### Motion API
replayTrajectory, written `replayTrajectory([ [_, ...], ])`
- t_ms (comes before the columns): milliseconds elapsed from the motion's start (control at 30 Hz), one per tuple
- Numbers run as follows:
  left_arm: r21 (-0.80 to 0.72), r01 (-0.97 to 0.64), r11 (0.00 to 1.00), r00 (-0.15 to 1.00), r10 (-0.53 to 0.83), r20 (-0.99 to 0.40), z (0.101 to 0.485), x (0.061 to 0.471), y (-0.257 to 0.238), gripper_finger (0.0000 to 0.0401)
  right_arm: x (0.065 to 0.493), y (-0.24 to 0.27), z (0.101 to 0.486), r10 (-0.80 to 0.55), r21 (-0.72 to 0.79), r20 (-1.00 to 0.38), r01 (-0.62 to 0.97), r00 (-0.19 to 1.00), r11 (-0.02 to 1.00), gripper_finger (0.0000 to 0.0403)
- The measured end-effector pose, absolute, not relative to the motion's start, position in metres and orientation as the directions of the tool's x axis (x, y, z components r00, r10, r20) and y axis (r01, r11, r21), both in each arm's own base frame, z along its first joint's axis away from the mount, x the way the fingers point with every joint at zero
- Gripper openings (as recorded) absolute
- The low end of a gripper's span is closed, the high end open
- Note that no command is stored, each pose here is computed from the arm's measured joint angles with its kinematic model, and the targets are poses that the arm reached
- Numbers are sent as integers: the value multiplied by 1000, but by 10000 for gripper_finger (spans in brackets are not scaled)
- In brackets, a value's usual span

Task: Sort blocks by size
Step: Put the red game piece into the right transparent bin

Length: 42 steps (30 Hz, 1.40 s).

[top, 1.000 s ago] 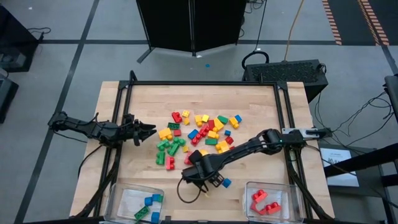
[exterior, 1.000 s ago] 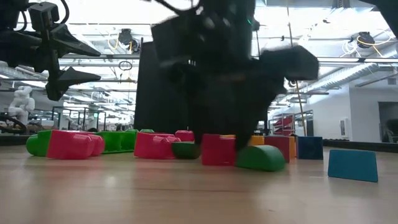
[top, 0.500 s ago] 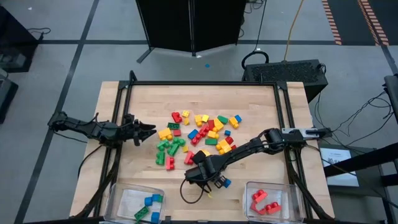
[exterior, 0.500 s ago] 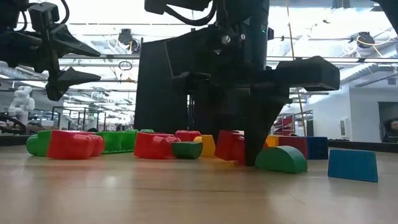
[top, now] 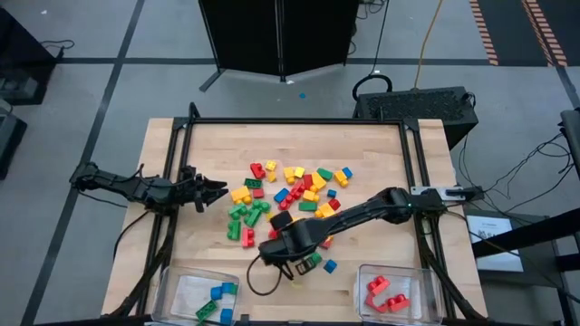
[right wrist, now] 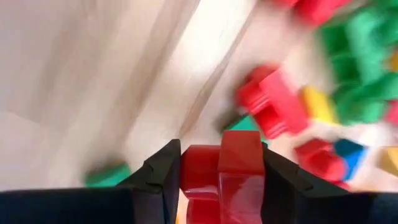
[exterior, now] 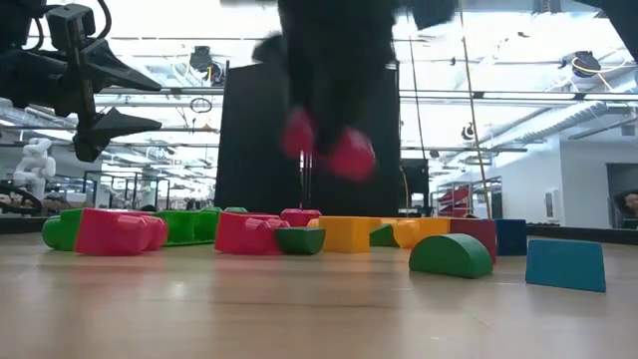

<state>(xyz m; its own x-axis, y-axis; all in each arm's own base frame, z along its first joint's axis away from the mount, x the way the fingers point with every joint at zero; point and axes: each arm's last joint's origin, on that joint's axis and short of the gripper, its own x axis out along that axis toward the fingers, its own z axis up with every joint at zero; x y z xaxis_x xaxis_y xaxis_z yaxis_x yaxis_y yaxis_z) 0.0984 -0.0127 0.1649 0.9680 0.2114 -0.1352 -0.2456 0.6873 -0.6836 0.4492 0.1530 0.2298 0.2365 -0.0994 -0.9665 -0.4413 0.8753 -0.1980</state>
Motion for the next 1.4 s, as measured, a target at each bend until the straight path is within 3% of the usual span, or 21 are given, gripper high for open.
replayTrajectory([
  [100, -683, -247, 688, 968, 211, -137, 165, 99, -13, 255, 443, 155, 263, -70, -161, -962, -337, 265, 928, 142],
  [267, -682, -249, 687, 967, 211, -140, 165, 99, -13, 255, 391, 166, 313, -6, -35, -965, -104, 261, 994, 142],
  [567, -682, -250, 687, 967, 214, -139, 165, 99, -13, 255, 294, 218, 353, -49, 31, -969, 317, 241, 948, 142],
  [700, -682, -252, 687, 966, 216, -139, 165, 99, -13, 255, 256, 247, 346, -36, 82, -978, 536, 205, 841, 142],
  [867, -680, -256, 687, 965, 221, -140, 164, 99, -13, 255, 214, 277, 326, -29, 49, -995, 698, 98, 714, 142],
  [1267, -666, -309, 679, 945, 297, -135, 164, 98, -10, 255, 156, 301, 275, -78, -227, -972, 793, -223, 565, 142],
  [1400, -665, -316, 677, 942, 307, -134, 164, 98, -10, 255, 150, 297, 260, -134, -285, -958, 777, -254, 561, 142],
])
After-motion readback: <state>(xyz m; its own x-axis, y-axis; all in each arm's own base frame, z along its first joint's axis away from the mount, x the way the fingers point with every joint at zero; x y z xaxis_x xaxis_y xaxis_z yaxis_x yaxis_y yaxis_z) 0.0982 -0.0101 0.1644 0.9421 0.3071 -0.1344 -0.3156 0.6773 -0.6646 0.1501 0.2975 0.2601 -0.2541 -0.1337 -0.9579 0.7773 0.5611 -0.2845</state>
